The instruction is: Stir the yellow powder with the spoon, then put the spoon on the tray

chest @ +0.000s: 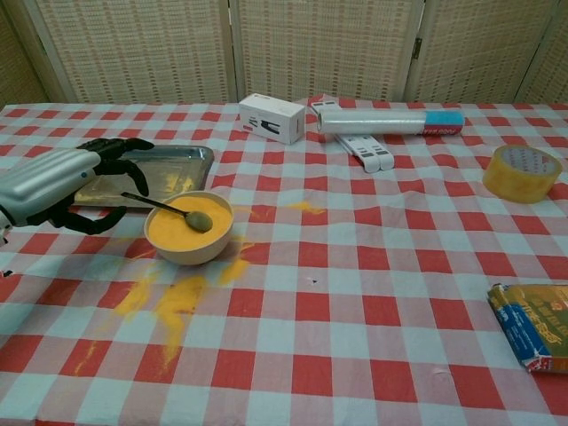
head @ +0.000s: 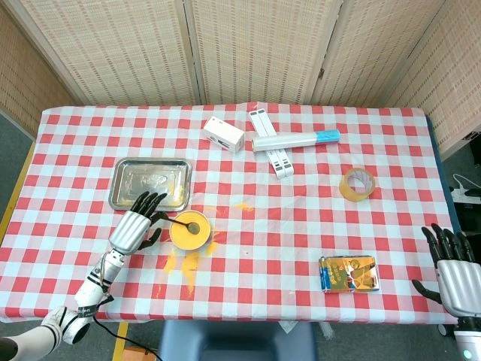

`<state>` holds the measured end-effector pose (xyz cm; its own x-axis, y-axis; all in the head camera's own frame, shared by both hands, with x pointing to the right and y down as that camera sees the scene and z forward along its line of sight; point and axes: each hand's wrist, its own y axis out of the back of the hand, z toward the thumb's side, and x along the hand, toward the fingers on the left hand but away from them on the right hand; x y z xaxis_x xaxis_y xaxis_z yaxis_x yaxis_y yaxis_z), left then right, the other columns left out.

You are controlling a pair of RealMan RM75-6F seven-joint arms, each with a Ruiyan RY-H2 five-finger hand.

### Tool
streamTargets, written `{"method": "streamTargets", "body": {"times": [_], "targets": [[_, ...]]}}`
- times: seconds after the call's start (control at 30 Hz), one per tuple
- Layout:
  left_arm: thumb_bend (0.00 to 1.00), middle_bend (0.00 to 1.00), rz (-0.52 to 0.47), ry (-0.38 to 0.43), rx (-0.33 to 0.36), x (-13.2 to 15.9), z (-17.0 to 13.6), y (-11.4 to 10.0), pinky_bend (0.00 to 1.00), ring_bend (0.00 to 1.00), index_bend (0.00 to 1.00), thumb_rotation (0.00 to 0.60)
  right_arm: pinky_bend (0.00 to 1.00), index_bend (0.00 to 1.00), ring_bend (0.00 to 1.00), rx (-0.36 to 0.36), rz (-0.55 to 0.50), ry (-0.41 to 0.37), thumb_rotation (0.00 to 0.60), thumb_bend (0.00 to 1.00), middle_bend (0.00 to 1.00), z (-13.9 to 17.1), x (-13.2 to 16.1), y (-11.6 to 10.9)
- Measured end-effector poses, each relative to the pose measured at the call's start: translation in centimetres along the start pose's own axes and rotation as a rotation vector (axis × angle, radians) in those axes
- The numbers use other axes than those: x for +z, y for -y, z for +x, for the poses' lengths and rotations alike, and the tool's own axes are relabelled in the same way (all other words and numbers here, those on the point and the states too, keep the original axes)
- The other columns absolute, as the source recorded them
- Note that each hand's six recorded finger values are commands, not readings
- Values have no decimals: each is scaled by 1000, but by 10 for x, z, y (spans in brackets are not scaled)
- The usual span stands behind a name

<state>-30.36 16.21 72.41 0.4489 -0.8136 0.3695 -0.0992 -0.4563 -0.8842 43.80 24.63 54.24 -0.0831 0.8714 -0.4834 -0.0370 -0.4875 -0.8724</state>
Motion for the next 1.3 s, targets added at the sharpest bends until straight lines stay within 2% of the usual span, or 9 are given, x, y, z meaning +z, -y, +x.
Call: {"method": "streamTargets", "body": {"times": [0.47,1.3], "targets": [[520,0,181,14,59,-5,8,4,0,0,411,600,0,0,0,-7,-2,9,600,85,0,1,-2,-2],[521,0,221,7,75,-9,7,8,0,0,441,600,0,0,0,-2,7,12,600,85,0,0,-1,1]]}}
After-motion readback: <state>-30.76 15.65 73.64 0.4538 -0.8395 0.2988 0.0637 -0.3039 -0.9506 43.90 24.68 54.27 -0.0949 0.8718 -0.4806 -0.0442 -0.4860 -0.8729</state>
